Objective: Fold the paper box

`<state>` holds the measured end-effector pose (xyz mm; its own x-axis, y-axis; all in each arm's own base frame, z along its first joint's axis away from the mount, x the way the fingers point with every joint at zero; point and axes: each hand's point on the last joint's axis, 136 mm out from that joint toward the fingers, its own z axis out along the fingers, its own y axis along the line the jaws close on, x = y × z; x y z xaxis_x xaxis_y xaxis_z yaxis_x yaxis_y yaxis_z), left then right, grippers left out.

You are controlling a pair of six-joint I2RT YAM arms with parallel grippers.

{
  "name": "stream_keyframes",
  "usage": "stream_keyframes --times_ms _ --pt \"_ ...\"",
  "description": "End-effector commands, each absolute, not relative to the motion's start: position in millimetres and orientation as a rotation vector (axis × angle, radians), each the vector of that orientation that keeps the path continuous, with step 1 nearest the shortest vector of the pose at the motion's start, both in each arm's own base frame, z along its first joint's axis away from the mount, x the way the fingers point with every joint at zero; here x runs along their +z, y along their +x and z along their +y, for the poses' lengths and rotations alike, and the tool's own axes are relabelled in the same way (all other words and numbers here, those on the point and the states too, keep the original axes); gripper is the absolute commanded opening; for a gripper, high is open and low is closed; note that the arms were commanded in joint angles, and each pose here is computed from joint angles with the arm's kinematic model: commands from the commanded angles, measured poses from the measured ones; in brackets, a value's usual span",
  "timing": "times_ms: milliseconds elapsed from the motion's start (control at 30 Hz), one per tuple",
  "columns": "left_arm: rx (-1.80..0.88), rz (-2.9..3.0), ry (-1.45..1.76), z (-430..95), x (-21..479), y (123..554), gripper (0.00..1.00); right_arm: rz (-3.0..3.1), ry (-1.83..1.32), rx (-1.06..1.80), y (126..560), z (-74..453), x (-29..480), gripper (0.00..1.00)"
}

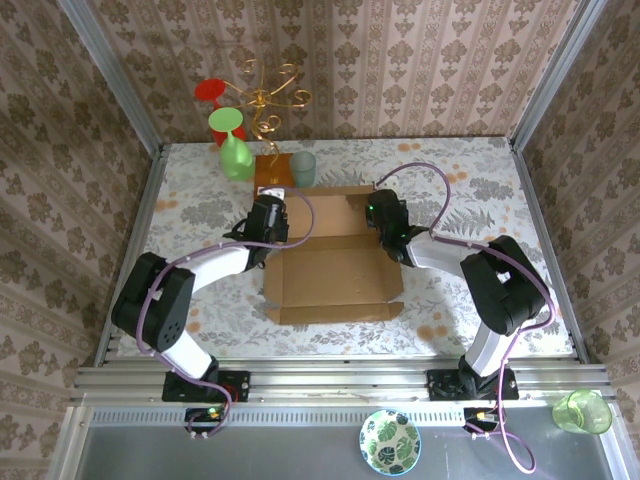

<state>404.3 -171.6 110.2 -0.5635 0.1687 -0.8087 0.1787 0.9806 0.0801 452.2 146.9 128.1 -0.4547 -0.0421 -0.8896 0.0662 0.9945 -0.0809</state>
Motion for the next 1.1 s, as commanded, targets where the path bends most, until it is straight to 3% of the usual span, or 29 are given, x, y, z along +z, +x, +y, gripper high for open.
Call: stream_keyframes --times_ms 0,67,133,467,800,967,1067 --pt "-0.162 2.153 0.221 -172 132 404 0.43 2.057 0.018 -0.209 452 136 125 0.0" --pt "-0.296 2.12 0.262 -181 142 402 0.57 2.072 0.012 -0.212 452 137 124 0.0" --pt "-0.375 2.112 0.298 -182 145 400 0.61 2.076 0.02 -0.209 453 137 124 0.0" --pt "-0.581 2.049 0.335 -175 149 388 0.62 2.104 0.033 -0.215 454 138 121 0.0" --pt "-0.419 2.104 0.36 -179 124 401 0.55 2.103 0.031 -0.209 454 139 121 0.0" --pt "-0.248 2.154 0.327 -177 108 413 0.38 2.103 0.033 -0.212 454 139 122 0.0" --pt "-0.174 2.168 0.305 -176 103 416 0.06 2.102 0.038 -0.222 454 138 123 0.0"
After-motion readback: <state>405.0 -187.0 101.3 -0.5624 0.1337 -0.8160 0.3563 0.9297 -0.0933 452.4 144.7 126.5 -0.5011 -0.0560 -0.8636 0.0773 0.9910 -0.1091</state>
